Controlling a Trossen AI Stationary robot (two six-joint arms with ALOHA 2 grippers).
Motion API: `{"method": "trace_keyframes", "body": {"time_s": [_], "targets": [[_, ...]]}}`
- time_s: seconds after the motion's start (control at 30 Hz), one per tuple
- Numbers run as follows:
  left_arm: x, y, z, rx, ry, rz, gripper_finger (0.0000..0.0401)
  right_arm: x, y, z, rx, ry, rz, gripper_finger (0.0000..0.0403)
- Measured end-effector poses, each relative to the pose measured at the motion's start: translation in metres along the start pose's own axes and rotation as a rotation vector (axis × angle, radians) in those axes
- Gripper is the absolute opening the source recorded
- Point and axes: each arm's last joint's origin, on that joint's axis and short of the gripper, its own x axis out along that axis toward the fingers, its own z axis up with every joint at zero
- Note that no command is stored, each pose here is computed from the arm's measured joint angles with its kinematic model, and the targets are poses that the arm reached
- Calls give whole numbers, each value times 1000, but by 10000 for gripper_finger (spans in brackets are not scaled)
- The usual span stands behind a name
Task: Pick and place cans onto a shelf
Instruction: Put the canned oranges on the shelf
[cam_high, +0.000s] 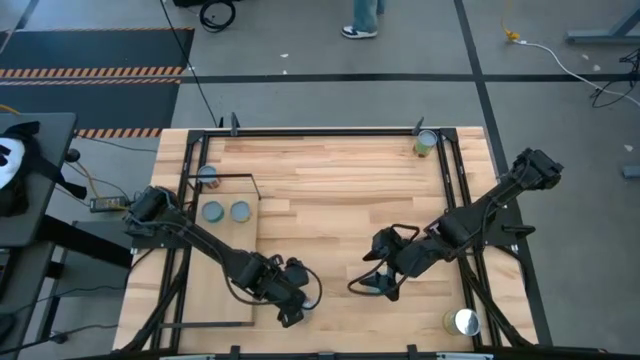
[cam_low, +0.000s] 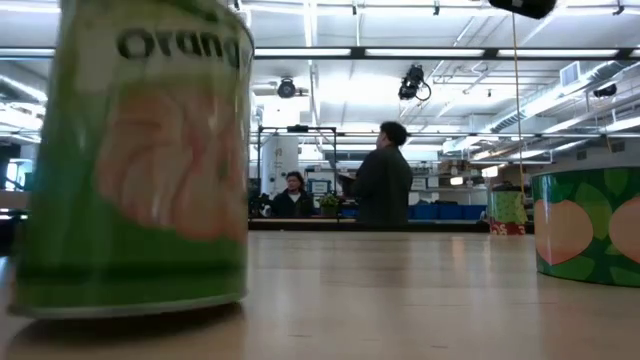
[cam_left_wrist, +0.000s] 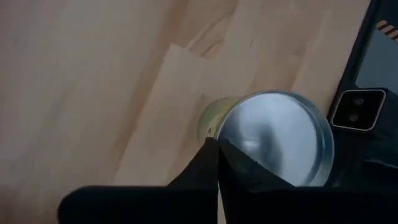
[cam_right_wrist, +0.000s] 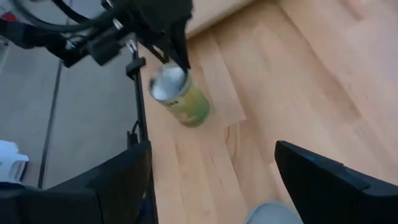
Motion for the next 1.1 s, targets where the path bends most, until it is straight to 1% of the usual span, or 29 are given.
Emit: {"method": "trace_keyframes", "body": {"time_s": [0.1, 0.23, 0.3, 0.4, 0.47, 0.6, 0.7, 0.73, 0.8, 0.87, 1.1], "targets": [[-19, 7, 8, -23, -19, -20, 2, -13, -6, 11, -27, -51, 2, 347], [-60, 22, 12, -42, -35, -27, 1, -26, -16, 26, -67, -123, -19, 347], [-82, 32, 11, -51, -36, -22, 1, -29, -22, 33, -84, -151, -33, 347], [-118, 50, 4, -52, -25, -7, 1, -30, -29, 41, -112, -173, -59, 347], [-137, 64, -5, -64, 8, 38, 1, -29, -34, 45, -125, -180, -76, 347], [-169, 94, -26, -58, 92, 191, 1, -26, -38, 49, -134, -188, -96, 347], [-190, 113, -37, -33, 83, 287, 1, -25, -39, 50, -131, -190, -100, 347], [-196, 118, -39, -33, 65, 294, 0, -24, -39, 50, -131, -189, -100, 347], [-204, 128, -44, -41, 13, 268, 0, -23, -38, 49, -118, -185, -100, 348], [-207, 140, -51, -72, 6, 272, 0, -23, -37, 48, -100, -182, -94, 348], [-185, 182, -89, -143, 109, 298, 0, -25, -27, 38, -58, -164, -63, 348]]}}
